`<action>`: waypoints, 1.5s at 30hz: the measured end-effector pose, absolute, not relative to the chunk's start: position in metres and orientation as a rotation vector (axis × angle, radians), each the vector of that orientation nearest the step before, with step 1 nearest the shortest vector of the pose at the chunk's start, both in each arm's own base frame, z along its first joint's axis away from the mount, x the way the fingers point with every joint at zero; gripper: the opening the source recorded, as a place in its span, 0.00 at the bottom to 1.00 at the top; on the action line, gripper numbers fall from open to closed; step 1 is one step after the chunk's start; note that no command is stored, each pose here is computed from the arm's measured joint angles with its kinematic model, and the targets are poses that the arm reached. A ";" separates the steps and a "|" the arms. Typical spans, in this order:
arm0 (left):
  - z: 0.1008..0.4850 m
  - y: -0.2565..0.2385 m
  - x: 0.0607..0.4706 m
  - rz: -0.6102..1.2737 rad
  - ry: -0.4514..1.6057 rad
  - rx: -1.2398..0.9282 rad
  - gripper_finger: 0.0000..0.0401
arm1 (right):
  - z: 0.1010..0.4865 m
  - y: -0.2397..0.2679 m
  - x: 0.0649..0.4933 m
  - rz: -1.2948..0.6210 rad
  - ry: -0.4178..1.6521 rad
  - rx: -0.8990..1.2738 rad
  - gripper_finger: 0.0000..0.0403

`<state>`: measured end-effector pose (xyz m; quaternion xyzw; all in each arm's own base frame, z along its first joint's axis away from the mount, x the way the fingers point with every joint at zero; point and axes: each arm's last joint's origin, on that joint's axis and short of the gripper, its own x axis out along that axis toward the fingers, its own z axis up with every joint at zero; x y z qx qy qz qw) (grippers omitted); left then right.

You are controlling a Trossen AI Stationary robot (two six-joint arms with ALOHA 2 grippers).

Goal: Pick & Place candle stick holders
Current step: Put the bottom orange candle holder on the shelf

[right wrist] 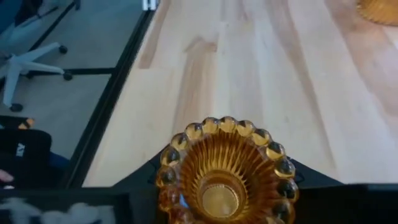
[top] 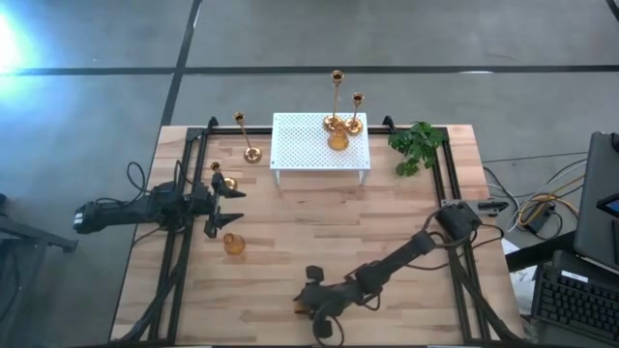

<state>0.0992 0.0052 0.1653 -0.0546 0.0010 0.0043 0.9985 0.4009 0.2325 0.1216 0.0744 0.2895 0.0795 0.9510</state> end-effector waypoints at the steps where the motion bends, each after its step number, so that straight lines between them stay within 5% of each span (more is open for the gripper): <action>1: 0.165 0.005 0.099 0.009 0.002 -0.109 0.75 | 0.122 0.232 0.399 0.153 0.592 0.145 0.33; 21: 0.165 0.005 0.100 0.009 0.010 -0.110 0.75 | 0.157 0.186 0.362 -0.130 0.684 0.064 0.33; 33: 0.165 0.005 0.100 0.010 0.011 -0.110 0.75 | 0.222 0.098 0.321 -0.594 0.344 0.254 0.33; 45: 0.165 0.005 0.100 0.010 0.011 -0.110 0.75 | 0.264 0.033 0.332 -0.913 0.162 0.272 0.33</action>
